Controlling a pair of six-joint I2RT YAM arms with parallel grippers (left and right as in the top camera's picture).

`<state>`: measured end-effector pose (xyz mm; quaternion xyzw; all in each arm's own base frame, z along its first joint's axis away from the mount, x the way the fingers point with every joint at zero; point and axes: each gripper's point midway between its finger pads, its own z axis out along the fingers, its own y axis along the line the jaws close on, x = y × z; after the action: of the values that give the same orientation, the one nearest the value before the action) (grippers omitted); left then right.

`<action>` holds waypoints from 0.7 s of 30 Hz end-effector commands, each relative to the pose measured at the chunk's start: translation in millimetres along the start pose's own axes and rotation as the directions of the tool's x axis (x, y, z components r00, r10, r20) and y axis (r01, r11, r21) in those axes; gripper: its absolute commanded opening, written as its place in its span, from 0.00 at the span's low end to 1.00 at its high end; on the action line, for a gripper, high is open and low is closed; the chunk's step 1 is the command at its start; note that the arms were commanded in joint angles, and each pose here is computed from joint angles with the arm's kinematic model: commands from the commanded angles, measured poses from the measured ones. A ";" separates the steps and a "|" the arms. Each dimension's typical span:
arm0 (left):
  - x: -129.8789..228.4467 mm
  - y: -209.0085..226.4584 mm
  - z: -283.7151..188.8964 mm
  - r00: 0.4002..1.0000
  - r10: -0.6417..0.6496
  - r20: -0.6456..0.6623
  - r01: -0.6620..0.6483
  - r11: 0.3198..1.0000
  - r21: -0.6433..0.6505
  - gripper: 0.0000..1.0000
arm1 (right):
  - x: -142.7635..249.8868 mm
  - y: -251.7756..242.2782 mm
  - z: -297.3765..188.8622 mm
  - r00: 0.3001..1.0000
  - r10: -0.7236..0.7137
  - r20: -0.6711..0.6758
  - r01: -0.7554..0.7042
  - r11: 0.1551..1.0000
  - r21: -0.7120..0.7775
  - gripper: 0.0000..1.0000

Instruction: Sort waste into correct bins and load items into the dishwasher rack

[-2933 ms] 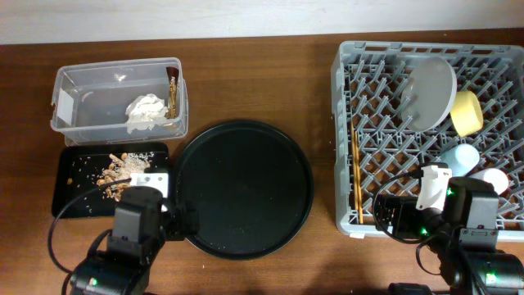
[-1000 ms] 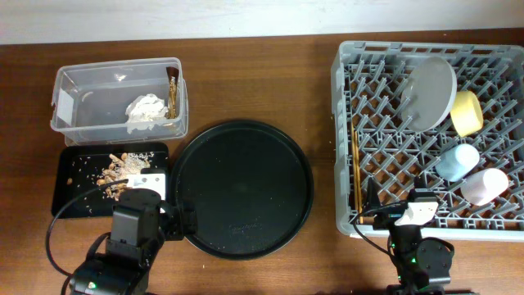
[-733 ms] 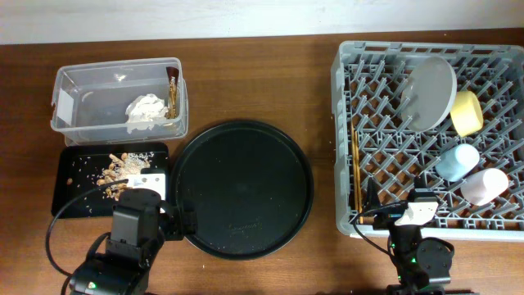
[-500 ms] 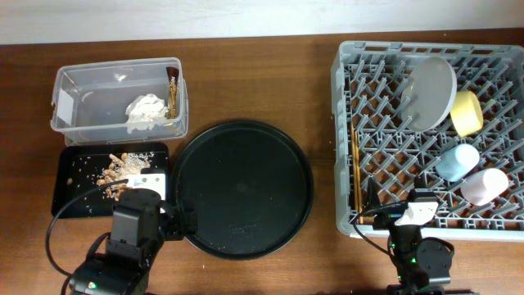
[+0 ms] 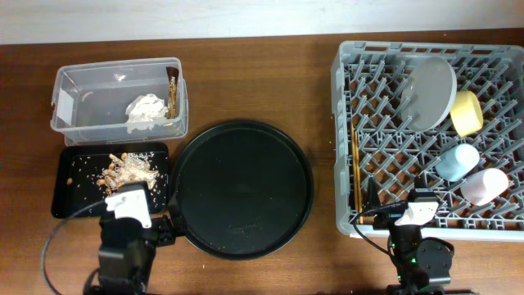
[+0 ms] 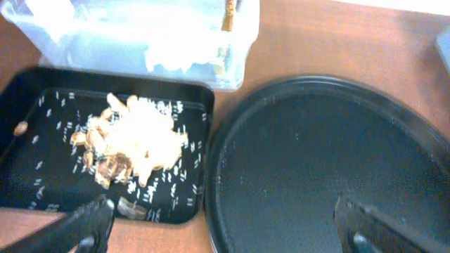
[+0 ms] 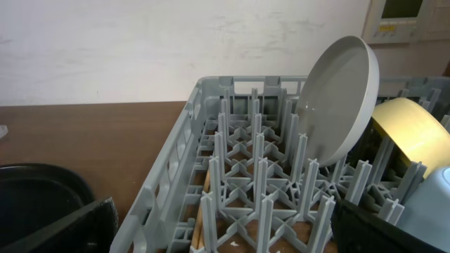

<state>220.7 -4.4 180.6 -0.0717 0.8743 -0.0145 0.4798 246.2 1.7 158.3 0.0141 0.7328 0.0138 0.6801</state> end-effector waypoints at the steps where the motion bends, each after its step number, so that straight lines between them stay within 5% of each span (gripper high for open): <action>1: 12.1 8.7 21.5 0.987 -0.029 0.160 0.030 1.000 -0.001 1.00 | 2.1 -1.8 -0.1 1.000 -0.008 -0.001 0.008 1.000 0.012 0.98; 9: 7.2 12.3 38.5 0.891 -0.086 0.445 0.075 0.996 0.041 0.99 | 2.1 -1.8 -0.1 1.000 -0.008 -0.001 0.008 1.000 0.012 0.98; 21: 1.0 12.5 31.1 0.868 -0.079 0.491 0.066 0.997 0.045 0.99 | 2.1 -1.8 0.0 1.000 -0.008 -0.002 0.008 1.000 0.012 0.98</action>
<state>245.3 4.9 162.4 -0.0976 0.7224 -0.0382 0.6835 246.2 1.6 158.2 0.0140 0.7330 0.0134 0.6800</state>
